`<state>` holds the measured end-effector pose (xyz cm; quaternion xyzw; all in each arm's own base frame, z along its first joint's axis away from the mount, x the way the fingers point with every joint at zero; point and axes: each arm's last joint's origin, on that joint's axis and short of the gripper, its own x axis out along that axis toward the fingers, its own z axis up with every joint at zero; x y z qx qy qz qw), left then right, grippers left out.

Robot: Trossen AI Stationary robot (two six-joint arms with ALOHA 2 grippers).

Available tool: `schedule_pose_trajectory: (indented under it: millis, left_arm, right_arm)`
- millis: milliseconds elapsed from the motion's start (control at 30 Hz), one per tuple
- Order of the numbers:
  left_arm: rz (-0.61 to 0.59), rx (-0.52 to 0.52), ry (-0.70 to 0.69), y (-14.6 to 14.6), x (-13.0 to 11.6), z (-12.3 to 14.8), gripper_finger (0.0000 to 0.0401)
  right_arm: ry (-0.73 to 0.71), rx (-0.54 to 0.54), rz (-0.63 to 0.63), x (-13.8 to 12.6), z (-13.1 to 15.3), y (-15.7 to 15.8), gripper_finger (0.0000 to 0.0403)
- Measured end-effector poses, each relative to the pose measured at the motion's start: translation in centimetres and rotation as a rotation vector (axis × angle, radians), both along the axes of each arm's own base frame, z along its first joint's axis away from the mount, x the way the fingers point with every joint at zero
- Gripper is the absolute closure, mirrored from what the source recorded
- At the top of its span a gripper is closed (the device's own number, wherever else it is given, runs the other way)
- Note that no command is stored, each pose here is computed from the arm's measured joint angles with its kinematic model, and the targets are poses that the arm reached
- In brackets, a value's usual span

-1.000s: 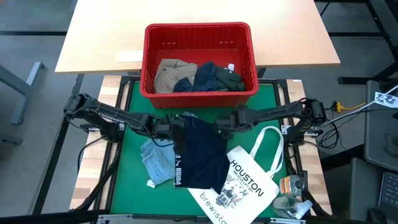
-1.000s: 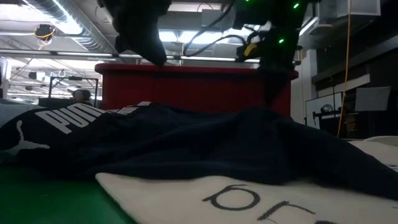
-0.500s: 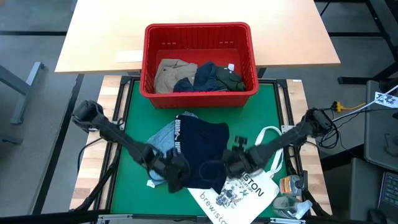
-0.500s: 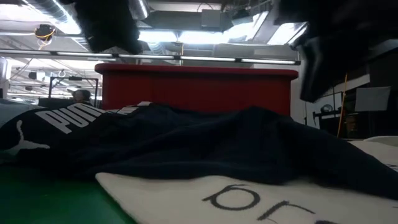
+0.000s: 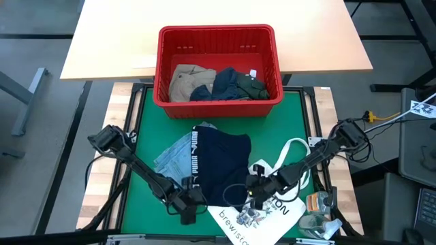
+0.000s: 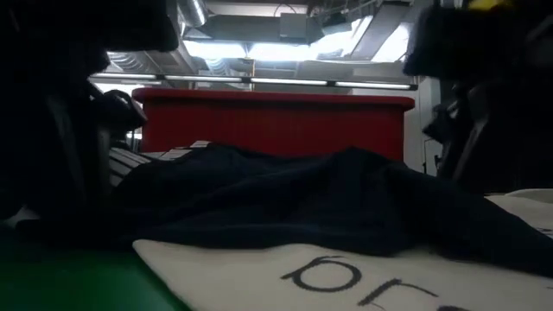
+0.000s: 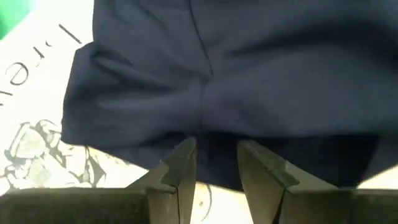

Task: Fold Laundry from Bin
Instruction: Fold the dark blue boxer shorts

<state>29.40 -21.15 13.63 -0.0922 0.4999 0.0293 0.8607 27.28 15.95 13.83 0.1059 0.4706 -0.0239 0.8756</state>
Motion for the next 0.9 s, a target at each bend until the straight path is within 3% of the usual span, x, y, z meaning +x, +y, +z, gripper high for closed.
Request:
schedule_pose_trajectory:
  millis: [300, 533, 667, 900]
  left_arm:
    - [0.000, 0.008, 0.122, 0.5, -0.9, -0.2, 0.0320]
    - [-0.022, -0.022, 0.164, 0.4, -1.1, -0.3, 0.0320]
    - [-0.035, -0.045, 0.187, 0.3, -1.2, -0.3, 0.0320]
    - [-0.046, -0.060, 0.213, 0.3, -1.4, -0.3, 0.0320]
  right_arm:
    - [0.101, 0.080, -0.050, -1.7, -1.9, -0.9, 0.0286]
    - [0.170, 0.202, 0.035, -1.1, -0.9, 0.1, 0.0286]
    - [0.253, 0.212, 0.107, -1.1, -0.3, 0.4, 0.0286]
    - [0.379, 0.148, 0.123, -1.6, 0.3, 0.1, 0.0286]
